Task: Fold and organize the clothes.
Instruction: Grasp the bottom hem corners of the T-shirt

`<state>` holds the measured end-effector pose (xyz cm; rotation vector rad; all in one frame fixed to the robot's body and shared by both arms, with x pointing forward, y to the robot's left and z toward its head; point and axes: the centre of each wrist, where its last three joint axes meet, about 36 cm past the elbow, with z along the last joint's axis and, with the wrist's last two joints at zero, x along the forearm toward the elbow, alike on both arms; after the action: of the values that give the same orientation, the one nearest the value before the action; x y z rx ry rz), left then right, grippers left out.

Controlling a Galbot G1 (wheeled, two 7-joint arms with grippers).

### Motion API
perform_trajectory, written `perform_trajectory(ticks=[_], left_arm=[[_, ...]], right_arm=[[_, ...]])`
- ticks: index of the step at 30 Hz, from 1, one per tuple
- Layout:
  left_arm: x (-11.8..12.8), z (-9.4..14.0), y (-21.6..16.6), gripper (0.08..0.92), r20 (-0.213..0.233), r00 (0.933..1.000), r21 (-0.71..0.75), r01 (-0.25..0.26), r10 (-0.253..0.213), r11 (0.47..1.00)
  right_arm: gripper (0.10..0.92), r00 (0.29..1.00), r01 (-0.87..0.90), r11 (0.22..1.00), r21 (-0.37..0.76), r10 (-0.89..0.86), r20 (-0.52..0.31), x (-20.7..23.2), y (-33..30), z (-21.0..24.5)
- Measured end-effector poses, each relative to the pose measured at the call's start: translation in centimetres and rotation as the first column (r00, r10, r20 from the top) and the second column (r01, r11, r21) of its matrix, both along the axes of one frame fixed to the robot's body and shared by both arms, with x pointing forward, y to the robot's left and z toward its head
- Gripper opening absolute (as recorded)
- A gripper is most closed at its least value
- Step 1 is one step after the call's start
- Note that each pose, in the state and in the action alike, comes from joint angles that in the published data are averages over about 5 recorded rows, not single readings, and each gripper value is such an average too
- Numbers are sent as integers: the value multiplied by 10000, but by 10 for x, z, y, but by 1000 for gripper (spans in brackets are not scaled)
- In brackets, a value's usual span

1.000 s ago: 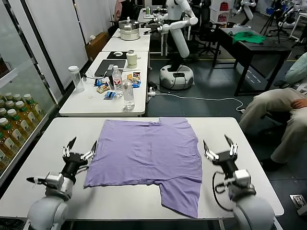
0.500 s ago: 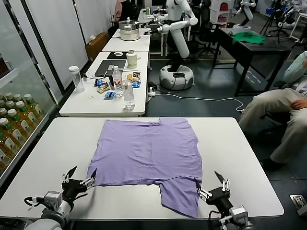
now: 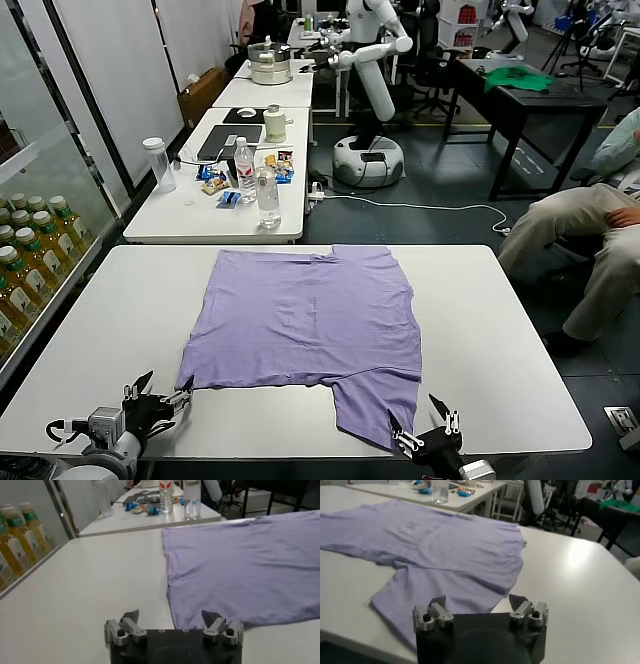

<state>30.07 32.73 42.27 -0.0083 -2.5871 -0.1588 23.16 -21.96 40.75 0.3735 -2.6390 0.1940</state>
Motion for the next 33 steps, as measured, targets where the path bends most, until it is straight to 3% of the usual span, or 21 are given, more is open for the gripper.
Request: perform_trajectory(ticks=[3,10,27,33], left_arm=[[0,-1,0,823,-70,10000,-74,-42,41,10000],[-3,-5,-3,792,-254,9997,-378,-32,23,9993],[-7,-9,-15,325,-128,9999,-985,58,-71,9951],[-10,-2,-16,152,74,9999,-995,111,-104,9950]], right_arm=[[807,9997,130,9999,78,-128,-205,-3,1,-2],[631,9984,298,9988,396,-279,-488,-6,4,-4],[156,9974,367,9939,1042,-300,-652,-2,-3,-1],[114,9994,133,9944,1052,-99,-331,-3,-11,19]])
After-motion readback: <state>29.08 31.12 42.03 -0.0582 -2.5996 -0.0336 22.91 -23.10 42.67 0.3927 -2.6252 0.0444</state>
